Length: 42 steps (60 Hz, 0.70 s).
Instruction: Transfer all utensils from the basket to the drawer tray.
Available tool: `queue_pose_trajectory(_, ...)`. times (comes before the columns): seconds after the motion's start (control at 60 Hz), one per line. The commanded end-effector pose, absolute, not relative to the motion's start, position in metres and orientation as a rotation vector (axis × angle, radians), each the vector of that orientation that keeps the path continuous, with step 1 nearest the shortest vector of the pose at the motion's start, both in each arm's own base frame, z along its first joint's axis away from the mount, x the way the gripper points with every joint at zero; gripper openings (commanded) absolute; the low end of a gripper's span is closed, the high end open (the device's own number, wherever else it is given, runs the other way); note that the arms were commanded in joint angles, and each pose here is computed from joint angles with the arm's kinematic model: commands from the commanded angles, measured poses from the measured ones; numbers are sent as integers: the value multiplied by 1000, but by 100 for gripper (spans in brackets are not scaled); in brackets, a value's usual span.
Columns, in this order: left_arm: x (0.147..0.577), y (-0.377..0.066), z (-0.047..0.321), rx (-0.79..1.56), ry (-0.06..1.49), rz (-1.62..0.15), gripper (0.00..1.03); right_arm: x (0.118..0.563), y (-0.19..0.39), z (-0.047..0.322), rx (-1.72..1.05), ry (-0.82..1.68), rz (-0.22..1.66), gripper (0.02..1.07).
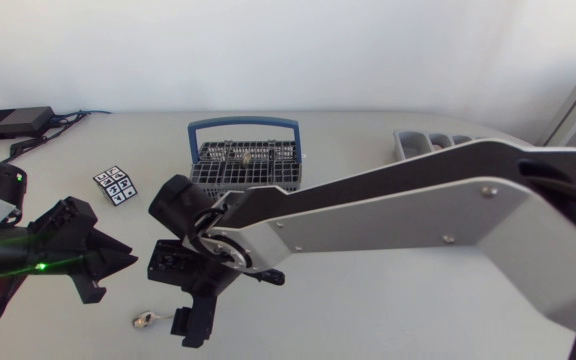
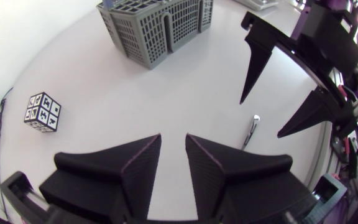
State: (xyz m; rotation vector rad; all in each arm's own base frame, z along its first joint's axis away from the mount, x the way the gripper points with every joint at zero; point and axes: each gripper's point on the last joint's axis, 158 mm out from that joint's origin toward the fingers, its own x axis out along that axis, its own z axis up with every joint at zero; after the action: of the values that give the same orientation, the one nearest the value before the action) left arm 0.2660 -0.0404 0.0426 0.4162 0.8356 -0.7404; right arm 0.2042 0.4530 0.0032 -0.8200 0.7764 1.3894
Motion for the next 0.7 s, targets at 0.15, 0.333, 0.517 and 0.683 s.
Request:
queue_pose_trajectory(0.15, 237, -47, 26, 493, 801, -831, 31, 195, 470, -15, -856, 814, 1423, 93)
queue_pose_trajectory(0.333, 211, -54, 14, 549, 821, -930, 31, 188, 479, -22, -877, 830, 1441, 93)
queue_pose_trajectory(0.517, 194, -55, 6, 595, 826, -993, 31, 189, 485, -28, -893, 849, 1447, 88)
queue_pose_trajectory(0.683, 184, -52, 4, 610, 835, -1025, 31, 191, 492, -33, -901, 859, 1456, 84)
